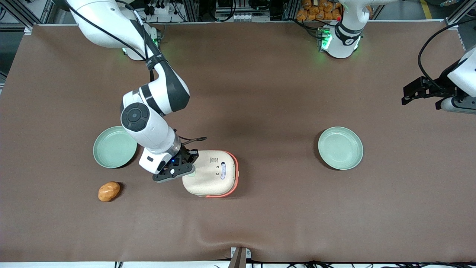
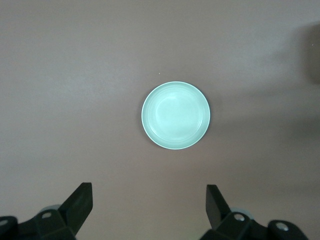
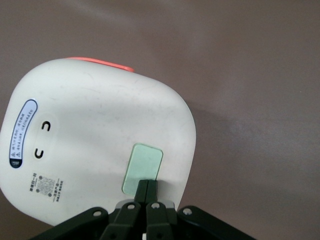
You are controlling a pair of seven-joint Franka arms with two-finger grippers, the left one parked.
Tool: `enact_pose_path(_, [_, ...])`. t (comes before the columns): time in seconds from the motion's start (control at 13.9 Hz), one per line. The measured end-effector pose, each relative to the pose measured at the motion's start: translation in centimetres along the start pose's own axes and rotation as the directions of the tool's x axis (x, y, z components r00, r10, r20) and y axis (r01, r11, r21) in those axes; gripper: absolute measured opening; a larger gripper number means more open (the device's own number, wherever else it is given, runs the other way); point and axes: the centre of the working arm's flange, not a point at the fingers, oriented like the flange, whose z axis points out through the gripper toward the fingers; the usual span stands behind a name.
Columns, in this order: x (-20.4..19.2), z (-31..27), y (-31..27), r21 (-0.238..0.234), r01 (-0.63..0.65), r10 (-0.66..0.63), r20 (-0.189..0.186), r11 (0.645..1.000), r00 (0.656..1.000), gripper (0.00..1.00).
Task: Press rice cooker button with right arm
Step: 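Press down on the green button with the closed right gripper fingertips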
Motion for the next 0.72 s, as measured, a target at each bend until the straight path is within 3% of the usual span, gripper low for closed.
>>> enact_pose_path(0.72, [0.08,0.26,-0.77,0.009,0.003,-0.003,-0.02,1.0,1.0,0.01])
